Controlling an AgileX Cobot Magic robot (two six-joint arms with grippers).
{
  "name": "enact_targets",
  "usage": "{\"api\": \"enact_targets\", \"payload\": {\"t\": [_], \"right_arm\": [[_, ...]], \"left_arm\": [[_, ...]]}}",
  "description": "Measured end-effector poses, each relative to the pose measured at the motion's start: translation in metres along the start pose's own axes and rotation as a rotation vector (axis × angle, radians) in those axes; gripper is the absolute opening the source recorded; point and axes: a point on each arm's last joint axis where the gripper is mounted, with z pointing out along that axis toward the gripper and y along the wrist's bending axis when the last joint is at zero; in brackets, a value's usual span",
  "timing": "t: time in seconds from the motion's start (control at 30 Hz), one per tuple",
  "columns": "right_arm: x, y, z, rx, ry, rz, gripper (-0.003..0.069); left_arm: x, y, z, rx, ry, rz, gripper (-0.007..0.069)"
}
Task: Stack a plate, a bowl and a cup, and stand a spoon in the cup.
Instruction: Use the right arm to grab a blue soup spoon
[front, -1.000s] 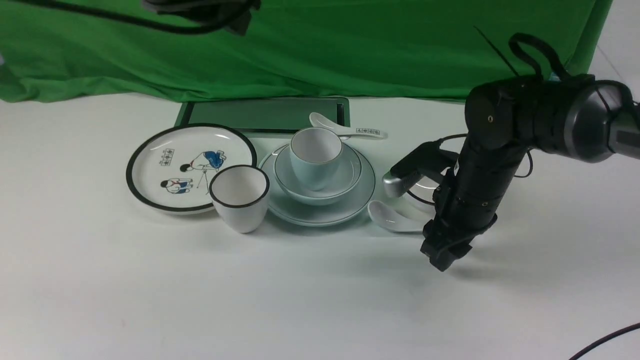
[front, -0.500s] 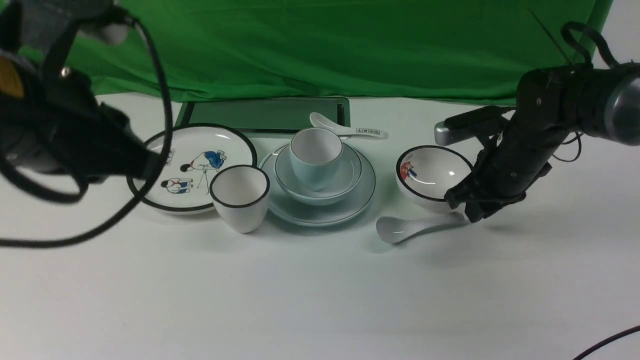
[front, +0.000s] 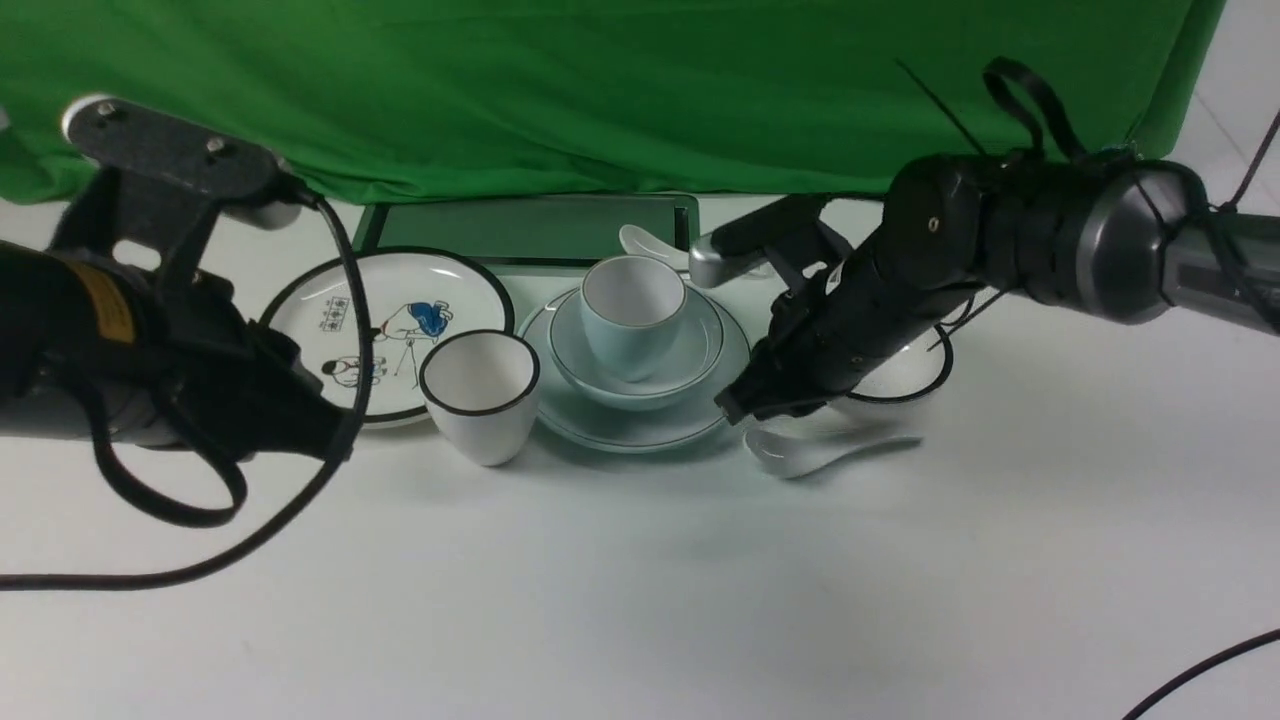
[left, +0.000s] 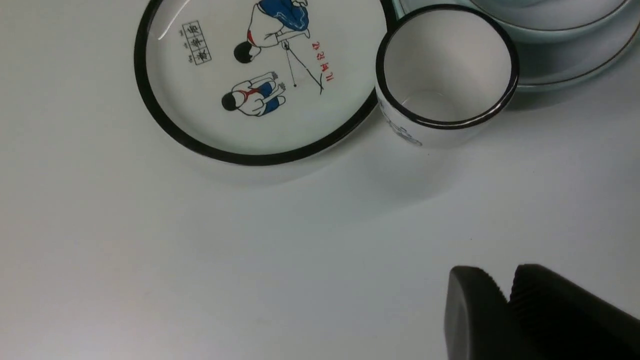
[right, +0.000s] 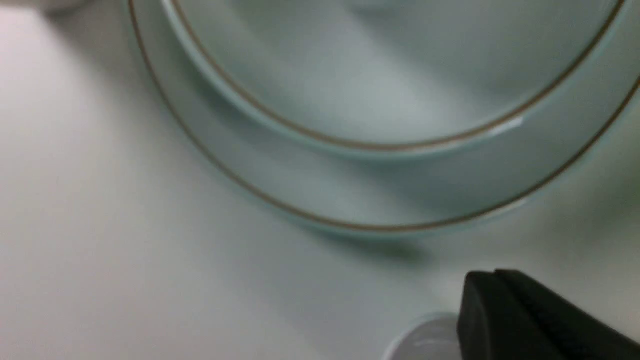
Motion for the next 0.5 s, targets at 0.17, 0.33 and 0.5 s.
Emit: {"api": "enact_targets", "payload": {"t": [0.17, 0.33, 0.5], "right_arm": [[0.008, -0.004, 0.022, -0.001, 0.034, 0.01, 0.0013], [0.018, -0.001, 0.025, -0.042, 0.135, -0.005, 0.0013], [0.031, 0.0, 0.015, -0.059, 0.302, -0.043, 0.0013]], "left_arm": [[-0.001, 0.0, 0.002, 0.004, -0.002, -0.003, 0.0052], [-0.001, 0.0, 0.002, 0.004, -0.003, -0.003, 0.0055], [-0.001, 0.0, 0.002, 0.004, -0.003, -0.003, 0.0055]]}}
